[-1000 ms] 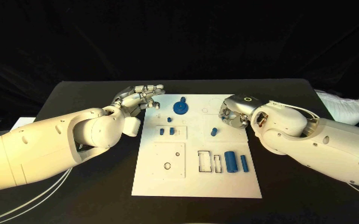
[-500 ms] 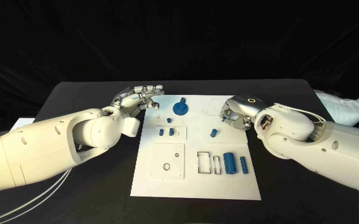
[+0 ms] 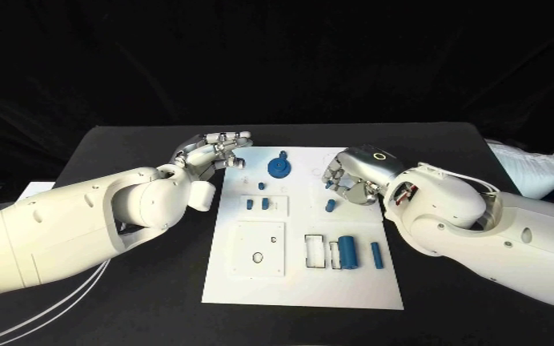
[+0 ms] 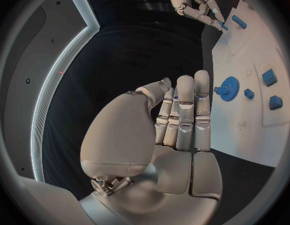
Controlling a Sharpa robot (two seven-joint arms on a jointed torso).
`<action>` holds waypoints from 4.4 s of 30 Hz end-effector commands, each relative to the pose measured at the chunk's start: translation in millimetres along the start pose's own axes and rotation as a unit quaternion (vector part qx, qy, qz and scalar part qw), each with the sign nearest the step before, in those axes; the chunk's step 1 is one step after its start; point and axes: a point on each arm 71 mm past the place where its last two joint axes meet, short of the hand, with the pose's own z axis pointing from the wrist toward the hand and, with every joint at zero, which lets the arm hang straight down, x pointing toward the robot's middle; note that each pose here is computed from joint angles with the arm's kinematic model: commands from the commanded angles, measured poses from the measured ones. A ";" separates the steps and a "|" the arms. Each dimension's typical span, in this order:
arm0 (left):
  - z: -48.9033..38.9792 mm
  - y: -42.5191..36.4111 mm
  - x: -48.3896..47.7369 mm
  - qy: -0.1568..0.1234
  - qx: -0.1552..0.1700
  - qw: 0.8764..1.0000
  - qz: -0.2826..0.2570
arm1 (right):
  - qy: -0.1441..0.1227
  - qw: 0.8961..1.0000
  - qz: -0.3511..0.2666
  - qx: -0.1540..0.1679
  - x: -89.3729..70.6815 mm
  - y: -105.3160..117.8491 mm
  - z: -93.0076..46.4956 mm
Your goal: Assemble the parts on the task board
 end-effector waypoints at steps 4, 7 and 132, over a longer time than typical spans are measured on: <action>0.3 -0.2 3.0 0.011 0.002 1.000 -0.003 | -0.011 0.999 0.032 -0.041 1.4 31.7 2.4; 0.4 0.0 4.2 0.013 0.002 1.000 -0.004 | -0.002 0.998 0.042 -0.055 5.5 44.0 4.6; 0.3 0.7 5.4 0.020 -0.004 1.000 -0.001 | 0.067 0.995 0.024 -0.076 58.2 82.2 2.5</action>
